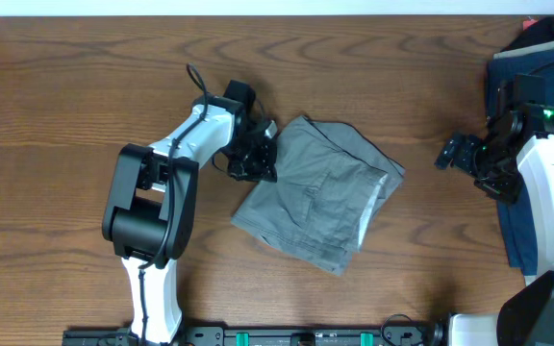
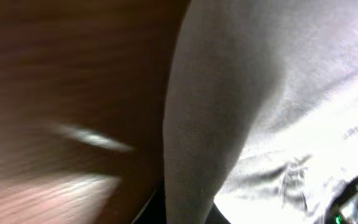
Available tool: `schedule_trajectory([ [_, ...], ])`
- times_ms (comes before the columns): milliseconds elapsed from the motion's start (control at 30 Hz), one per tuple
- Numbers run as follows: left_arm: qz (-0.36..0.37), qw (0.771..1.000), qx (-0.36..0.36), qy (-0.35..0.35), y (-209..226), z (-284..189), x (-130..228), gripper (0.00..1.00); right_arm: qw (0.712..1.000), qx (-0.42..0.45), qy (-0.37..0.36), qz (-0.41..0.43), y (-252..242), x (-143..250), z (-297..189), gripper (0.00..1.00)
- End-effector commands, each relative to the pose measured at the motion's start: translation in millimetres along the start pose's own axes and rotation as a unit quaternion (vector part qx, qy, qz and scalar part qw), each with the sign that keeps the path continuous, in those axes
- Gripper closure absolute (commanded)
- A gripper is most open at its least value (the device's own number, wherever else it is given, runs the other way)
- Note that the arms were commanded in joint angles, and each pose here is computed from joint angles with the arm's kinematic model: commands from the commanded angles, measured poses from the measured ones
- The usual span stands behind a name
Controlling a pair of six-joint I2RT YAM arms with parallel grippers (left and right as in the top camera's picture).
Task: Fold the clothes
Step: 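Grasp the folded grey shorts' left edge with the left gripper and drag leftward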
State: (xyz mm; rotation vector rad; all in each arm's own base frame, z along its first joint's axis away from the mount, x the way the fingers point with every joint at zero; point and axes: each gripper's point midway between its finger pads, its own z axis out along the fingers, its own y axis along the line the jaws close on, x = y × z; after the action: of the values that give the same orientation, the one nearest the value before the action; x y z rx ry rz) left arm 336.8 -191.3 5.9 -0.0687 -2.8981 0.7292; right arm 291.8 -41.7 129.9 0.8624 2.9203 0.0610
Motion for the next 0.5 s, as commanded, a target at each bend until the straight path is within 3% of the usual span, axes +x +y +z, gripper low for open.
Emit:
schedule_trajectory([
  [0, -0.096, 0.99, -0.092, -0.037, 59.6, -12.4, -15.3, 0.94, 1.0, 0.0, -0.001, 0.008, -0.4, 0.8, -0.7, 0.01],
  [133, -0.185, 0.972, -0.127, -0.075, 117.7, -40.7, -26.3, 0.94, 1.0, 0.0, -0.001, 0.008, -0.4, 0.8, -0.7, 0.01],
  [267, -0.323, 0.932, -0.118, -0.111, 186.8, -77.2, -24.5, 0.94, 1.0, 0.0, -0.001, 0.008, -0.4, 0.8, -0.8, 0.01],
  [467, -0.54, 0.824, -0.072, -0.155, 298.8, -132.0, 17.4, 0.93, 1.0, 0.0, -0.001, 0.008, -0.4, 0.8, -0.7, 0.01],
])
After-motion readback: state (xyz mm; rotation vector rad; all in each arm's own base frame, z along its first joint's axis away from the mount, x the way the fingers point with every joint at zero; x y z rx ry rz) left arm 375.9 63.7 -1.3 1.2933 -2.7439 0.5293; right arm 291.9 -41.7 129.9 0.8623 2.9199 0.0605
